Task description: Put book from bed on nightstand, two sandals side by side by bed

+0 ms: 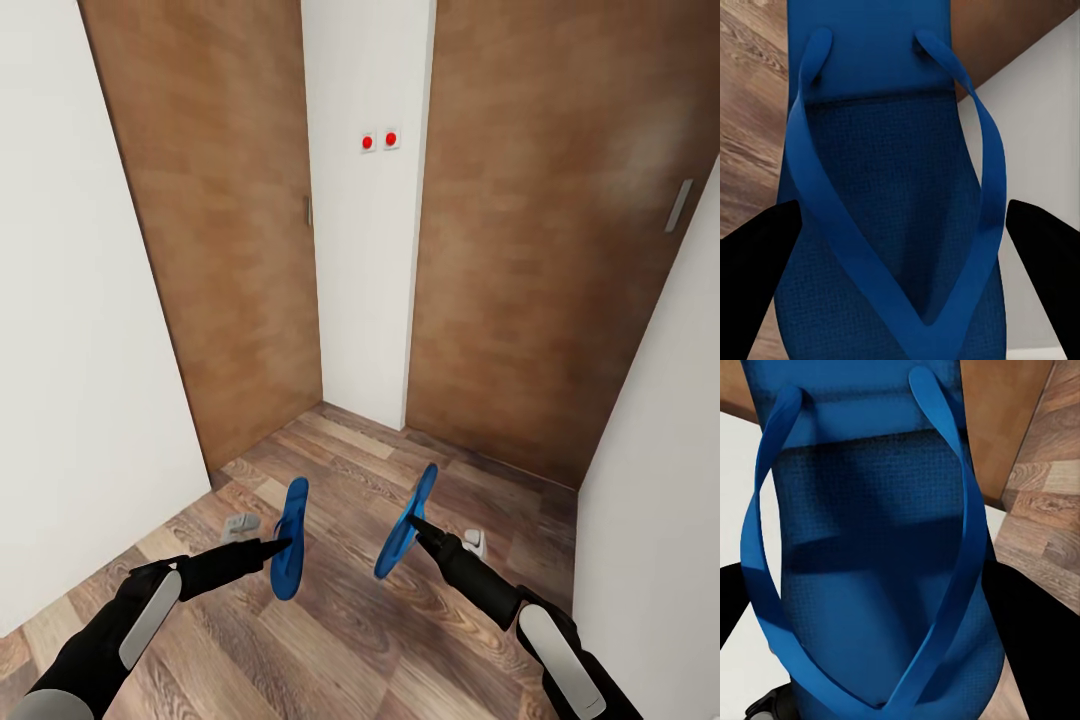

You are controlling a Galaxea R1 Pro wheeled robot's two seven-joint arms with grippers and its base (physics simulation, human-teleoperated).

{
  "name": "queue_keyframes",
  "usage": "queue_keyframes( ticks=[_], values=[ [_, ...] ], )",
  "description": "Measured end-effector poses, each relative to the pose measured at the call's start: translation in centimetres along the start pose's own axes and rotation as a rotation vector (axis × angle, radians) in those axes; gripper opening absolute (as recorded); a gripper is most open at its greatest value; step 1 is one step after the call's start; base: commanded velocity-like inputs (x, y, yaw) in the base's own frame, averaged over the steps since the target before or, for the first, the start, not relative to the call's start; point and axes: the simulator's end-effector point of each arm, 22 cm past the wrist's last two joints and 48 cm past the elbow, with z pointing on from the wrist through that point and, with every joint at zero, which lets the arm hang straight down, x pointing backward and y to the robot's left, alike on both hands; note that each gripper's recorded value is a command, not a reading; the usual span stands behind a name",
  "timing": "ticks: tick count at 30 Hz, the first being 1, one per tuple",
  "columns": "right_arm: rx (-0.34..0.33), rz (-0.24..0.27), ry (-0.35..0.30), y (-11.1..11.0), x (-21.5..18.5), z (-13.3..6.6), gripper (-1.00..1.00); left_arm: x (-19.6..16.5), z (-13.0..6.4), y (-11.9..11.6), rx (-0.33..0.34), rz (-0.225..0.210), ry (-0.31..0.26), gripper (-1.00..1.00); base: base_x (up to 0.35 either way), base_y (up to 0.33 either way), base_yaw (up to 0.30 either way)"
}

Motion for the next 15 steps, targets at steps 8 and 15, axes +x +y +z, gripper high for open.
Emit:
queue_keyframes(
  ticks=[8, 15],
  values=[
    [0.000, 0.000, 0.000, 1.6, -0.9, 0.2, -1.00, -1.5, -0.4, -0.9, -0.001, 0.000, 0.000, -1.00, 0.000, 0.000, 0.000],
    [-0.001, 0.000, 0.000, 3.0, -1.7, 0.4, -1.00, -2.7, -0.8, -1.8, -0.002, 0.000, 0.001, -1.00, 0.000, 0.000, 0.000]
  ],
)
